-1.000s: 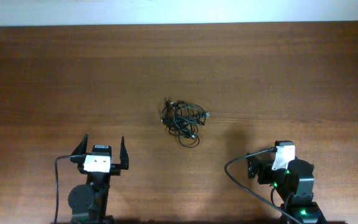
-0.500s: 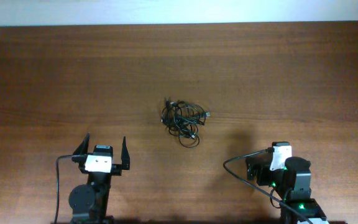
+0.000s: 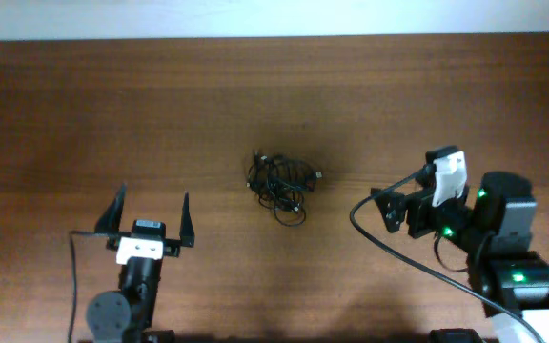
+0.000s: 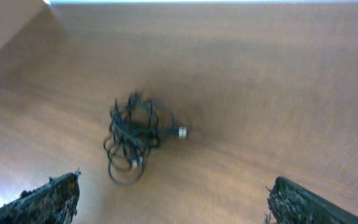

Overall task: Untangle cables
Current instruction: 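Lower the left gripper onto the cable tangle and close on a cable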

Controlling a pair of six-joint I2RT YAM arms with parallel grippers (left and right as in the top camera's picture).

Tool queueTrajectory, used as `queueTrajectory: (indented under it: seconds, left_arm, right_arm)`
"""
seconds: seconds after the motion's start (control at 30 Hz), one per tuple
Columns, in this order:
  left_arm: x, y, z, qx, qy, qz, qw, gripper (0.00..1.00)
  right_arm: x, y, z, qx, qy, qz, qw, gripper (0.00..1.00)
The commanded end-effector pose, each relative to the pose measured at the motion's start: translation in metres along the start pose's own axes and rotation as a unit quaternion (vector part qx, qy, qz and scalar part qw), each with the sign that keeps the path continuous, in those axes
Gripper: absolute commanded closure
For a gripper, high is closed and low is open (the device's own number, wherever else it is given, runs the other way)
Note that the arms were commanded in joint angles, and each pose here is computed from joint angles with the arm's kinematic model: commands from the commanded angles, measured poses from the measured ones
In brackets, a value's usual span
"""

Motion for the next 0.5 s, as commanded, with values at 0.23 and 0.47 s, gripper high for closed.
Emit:
queueTrajectory:
  seconds: [0.23,0.47]
  left_arm:
    - [0.022,0.091,0.117,0.093,-0.213,-0.021,0.972,0.01]
    - [-0.004,0.049,0.179,0.233,-0.344,-0.130,0.901,0.01]
  right_arm:
    - [0.040,0.042,-0.025,0.010,0.069,-0.041,0.997,0.01]
    - [0.044,0.030,0.007,0.095,0.181,0.010,0.979,0.01]
Point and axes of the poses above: each gripper's point midway between its finger pads, its own z axis out along the fingers, its own x axis along the line the jaws close on, y = z × x, the point moved 6 cm from there along -z, back along the fingers, and after that the axes turned 13 degrees about z, right-handed, at the moved point
